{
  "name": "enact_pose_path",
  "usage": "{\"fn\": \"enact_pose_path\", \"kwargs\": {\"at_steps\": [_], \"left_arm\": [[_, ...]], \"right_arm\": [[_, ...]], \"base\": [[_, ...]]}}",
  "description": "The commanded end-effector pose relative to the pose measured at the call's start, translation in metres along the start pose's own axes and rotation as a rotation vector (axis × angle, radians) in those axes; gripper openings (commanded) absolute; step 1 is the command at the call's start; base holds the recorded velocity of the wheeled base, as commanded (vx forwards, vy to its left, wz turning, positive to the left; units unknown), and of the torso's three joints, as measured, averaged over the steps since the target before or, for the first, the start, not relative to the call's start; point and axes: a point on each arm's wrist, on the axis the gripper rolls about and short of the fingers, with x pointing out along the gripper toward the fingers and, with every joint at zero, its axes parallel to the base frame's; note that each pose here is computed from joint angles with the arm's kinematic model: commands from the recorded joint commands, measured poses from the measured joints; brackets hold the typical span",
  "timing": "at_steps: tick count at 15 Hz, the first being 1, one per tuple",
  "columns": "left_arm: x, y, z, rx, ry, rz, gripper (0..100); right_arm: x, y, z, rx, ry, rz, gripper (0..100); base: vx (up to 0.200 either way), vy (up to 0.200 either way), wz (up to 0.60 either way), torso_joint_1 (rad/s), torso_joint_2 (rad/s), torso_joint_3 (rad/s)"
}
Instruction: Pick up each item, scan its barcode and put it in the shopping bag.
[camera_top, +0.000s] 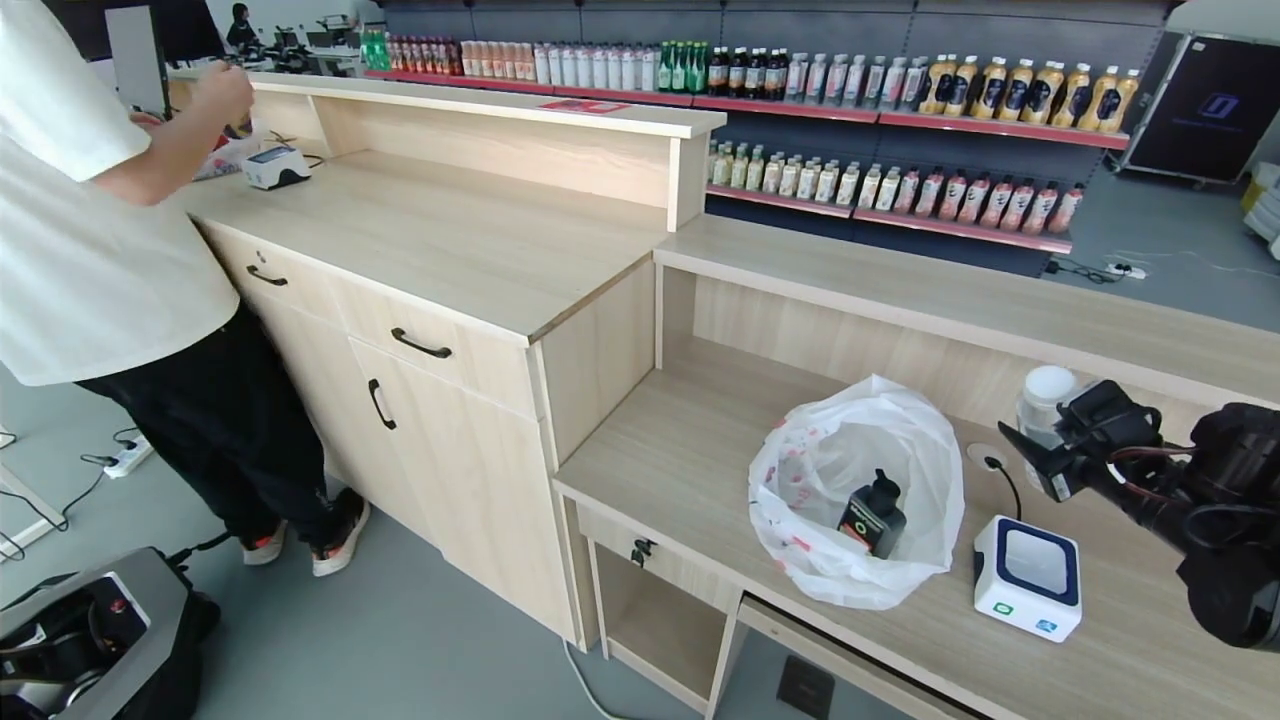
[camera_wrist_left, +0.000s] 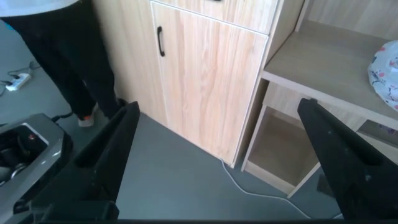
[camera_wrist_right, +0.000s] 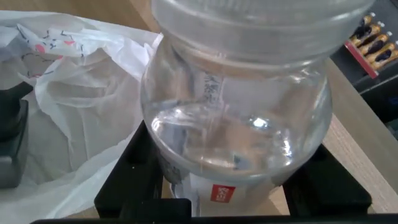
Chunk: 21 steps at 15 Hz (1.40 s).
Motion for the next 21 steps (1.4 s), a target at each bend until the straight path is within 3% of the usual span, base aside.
{"fn": "enact_pose_path", "kwargs": {"at_steps": [1,4,14,17,21], "left_arm": [[0.000,0.000,0.000,-0.001,0.000,-0.001,100],[0.000,0.000,0.000,-0.001,0.000,-0.001,100],[0.000,0.000,0.000,-0.001,0.000,0.001,100],[0.000,0.000,0.000,-0.001,0.000,0.002,100],[0.000,0.000,0.000,-0.001,0.000,0.001,100]], "right_arm": [[0.004,0.007,-0.019,0.020,0.041,0.025,0],[0.009,0.006,-0.030,0.024,0.051,0.019,0],[0.025,0.003,-0.049,0.012,-0.066,0.127,0],[0.036,-0.003,-0.053,-0.057,-0.128,0.142,0],[0.034,-0.001,-0.063,-0.067,-0.114,0.152,0]], "base": [[0.000,0.000,0.00,0.000,0.00,0.000],[0.000,0.000,0.00,0.000,0.00,0.000],[0.000,0.000,0.00,0.000,0.00,0.000],[0.000,0.000,0.00,0.000,0.00,0.000],[0.000,0.000,0.00,0.000,0.00,0.000]]}}
